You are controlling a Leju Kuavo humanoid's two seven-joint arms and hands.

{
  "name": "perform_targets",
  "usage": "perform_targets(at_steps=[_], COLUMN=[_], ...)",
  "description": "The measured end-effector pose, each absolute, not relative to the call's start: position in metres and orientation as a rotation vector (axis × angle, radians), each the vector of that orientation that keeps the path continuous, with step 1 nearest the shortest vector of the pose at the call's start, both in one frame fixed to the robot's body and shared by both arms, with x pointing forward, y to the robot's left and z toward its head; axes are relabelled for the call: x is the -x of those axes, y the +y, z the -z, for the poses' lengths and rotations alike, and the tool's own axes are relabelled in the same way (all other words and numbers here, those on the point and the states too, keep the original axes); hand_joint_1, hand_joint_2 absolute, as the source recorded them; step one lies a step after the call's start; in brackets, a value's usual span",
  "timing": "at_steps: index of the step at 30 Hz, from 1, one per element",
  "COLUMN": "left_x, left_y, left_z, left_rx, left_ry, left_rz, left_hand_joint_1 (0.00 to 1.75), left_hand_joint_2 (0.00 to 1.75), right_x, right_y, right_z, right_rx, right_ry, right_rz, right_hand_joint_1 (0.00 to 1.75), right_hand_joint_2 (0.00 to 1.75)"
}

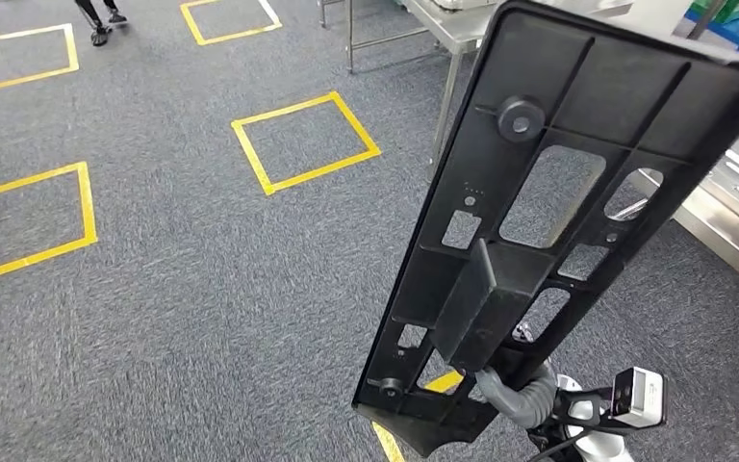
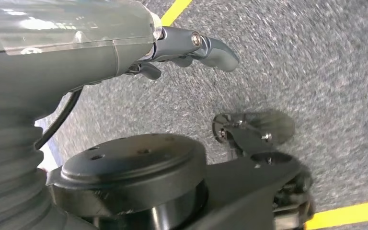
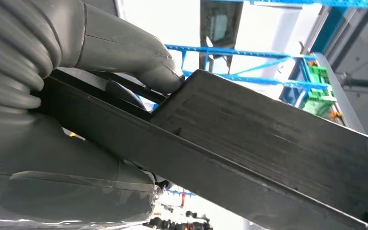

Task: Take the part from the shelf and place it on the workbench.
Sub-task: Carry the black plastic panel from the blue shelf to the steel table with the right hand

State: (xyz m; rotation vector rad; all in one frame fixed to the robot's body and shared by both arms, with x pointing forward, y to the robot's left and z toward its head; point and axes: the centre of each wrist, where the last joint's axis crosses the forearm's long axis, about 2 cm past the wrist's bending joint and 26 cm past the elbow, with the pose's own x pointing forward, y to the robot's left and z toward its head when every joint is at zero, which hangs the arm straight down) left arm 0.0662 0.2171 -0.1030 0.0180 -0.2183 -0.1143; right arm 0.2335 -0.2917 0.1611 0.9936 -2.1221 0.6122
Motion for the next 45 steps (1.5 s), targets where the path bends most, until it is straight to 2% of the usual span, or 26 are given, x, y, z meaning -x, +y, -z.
perform_targets(at_steps=[21,45], left_x=[-0.062,-0.056], left_y=[0.217,0.217], left_z=[0.104,0.104], left_rx=[-0.018,-0.016], left_ry=[-0.222,-0.213], left_rz=[0.073,0.083], left_hand_joint_1=[0.0,0.0], left_hand_joint_2=[1.75,1.75], right_x=[-0.256,-0.246], right_y=[-0.289,-0.286], right_z=[-0.175,-0.157], right_rx=[-0.994,-1.01], right_ry=[-2.121,-2.092], right_rz=[-0.646,-0.599], right_hand_joint_1=[1.75,1.75], right_hand_joint_2=[1.75,1.75])
